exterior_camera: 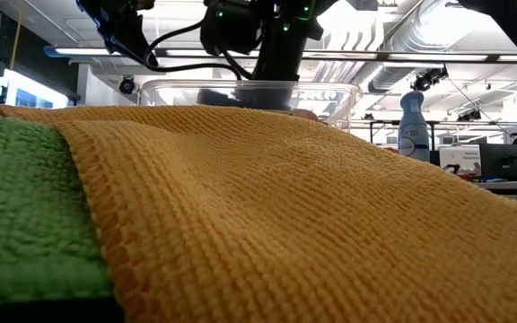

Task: Sort microfiber towel by color & place in baskets
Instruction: Put the yellow microfiber cloth into the top transparent bin

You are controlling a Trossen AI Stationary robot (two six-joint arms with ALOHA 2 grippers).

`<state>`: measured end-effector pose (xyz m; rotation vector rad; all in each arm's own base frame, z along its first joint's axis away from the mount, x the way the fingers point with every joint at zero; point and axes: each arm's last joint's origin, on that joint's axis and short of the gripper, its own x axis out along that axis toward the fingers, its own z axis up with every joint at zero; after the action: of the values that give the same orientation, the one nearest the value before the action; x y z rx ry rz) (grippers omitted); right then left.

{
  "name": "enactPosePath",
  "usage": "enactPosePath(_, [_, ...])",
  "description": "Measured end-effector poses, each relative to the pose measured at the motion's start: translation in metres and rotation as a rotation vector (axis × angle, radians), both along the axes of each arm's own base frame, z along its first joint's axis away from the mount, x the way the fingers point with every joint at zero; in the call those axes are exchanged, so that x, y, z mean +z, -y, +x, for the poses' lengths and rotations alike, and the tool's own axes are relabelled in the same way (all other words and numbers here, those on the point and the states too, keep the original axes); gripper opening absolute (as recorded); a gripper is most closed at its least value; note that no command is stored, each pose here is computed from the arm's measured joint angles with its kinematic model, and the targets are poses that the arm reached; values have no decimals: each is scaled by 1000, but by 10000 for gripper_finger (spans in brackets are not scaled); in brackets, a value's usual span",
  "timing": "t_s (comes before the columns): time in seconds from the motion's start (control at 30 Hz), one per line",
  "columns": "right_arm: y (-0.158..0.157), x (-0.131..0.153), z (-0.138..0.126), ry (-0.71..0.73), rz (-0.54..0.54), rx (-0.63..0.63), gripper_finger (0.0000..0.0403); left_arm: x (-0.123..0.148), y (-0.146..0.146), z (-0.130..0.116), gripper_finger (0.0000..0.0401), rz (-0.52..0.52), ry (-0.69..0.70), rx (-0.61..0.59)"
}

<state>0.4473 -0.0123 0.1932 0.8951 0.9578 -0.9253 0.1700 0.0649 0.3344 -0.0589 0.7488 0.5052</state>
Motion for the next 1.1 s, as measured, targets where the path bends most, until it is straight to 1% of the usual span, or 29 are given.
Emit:
enactPosePath(0.27, [-2,0,1,8,43,28,0,0,0,0,55,0,0,0])
enactPosePath(0.4, [-5,7,4,23,46,53,0,0,0,0,55,-2,1,2])
enactPosePath(0.57, [-7,25,8,42,12,111,1,0,0,0,55,-6,3,6])
enactPosePath(0.77, [-6,44,1,-43,-50,123,2,0,0,0,55,-13,7,13])
enactPosePath(0.87, [-6,49,-1,-65,-64,134,21,0,0,0,55,-17,9,18])
enactPosePath(1.1, [-12,55,-2,-73,-69,164,110,0,0,0,55,-28,16,29])
